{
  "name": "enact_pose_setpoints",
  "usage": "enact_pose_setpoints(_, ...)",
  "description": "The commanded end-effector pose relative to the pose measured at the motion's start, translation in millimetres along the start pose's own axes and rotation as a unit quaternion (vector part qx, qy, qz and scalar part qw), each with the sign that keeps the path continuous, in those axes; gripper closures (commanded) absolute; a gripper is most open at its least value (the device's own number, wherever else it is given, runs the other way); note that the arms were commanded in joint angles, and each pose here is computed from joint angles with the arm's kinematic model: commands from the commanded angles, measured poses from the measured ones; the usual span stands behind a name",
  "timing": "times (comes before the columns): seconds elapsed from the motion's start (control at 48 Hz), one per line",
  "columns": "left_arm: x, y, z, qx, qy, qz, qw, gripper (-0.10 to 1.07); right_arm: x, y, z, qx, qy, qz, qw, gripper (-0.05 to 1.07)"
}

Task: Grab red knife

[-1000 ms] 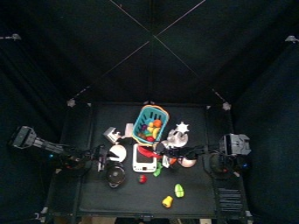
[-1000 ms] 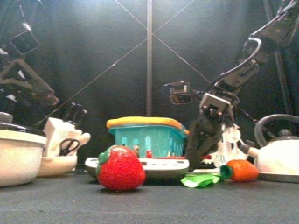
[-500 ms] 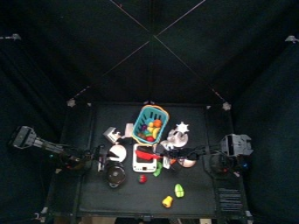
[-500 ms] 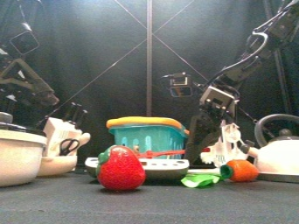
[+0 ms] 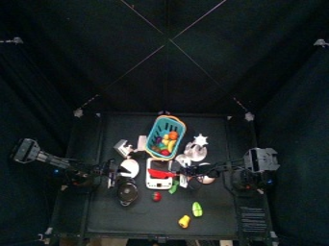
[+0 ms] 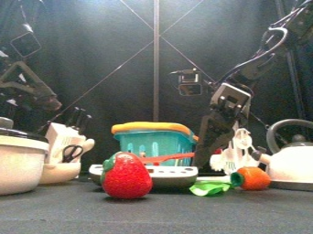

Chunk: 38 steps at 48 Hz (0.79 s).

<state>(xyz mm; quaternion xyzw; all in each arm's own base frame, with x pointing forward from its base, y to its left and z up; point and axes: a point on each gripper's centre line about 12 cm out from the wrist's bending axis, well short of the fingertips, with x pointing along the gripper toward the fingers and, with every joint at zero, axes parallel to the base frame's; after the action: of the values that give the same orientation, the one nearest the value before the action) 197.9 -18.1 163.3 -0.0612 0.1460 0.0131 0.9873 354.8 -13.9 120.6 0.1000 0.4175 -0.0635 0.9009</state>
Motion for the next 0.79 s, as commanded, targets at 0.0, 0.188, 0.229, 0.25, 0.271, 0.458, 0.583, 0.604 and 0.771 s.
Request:
enact_pose_setpoints(0.0, 2.0, -1.7, 5.8, -0.001, -0.008, -0.002, 1.0, 0.25, -14.9, 6.1, 19.2, -0.008, -0.034, 0.008, 0.9994, 0.58)
enact_pose_setpoints(0.188, 6.6, -5.4, 20.8, -0.011, -0.027, -0.004, 0.9996, 0.25, -33.0, 20.5, 30.7, -0.061, -0.064, 0.021, 0.9958, 0.58)
enact_pose_setpoints(0.229, 8.4, -7.0, 27.2, -0.016, -0.035, -0.006, 0.9993, 0.25, -37.3, 24.0, 32.5, -0.075, -0.07, 0.023, 0.9944, 0.58)
enact_pose_setpoints(0.25, 9.3, -7.9, 30.7, -0.018, -0.039, -0.007, 0.999, 0.24, -39.7, 24.7, 33.9, -0.081, -0.074, 0.024, 0.9937, 0.58)
enact_pose_setpoints(0.271, 10.4, -8.6, 33.9, -0.023, -0.043, -0.007, 0.9988, 0.24, -42.8, 26.8, 36.6, -0.09, -0.08, 0.025, 0.9924, 0.58)
enact_pose_setpoints(0.458, 23.2, -15.2, 53.5, -0.071, -0.055, -0.009, 0.9959, 0.24, -59.8, 31.7, 48.2, -0.125, -0.111, 0.027, 0.9856, 0.58)
enact_pose_setpoints(0.583, 35.7, -17.3, 58.1, -0.109, -0.051, -0.003, 0.9927, 0.24, -70.2, 32.5, 55.0, -0.15, -0.13, 0.024, 0.9798, 0.59)
enact_pose_setpoints(0.604, 37.6, -17.8, 58.5, -0.115, -0.049, -0.002, 0.9922, 0.24, -71.2, 32.6, 55.5, -0.155, -0.131, 0.023, 0.9789, 0.59)
enact_pose_setpoints(0.771, 51.9, -21.9, 61.7, -0.144, -0.042, -0.001, 0.9887, 0.19, -80.8, 32.9, 61.4, -0.191, -0.149, 0.016, 0.9702, 0.59)
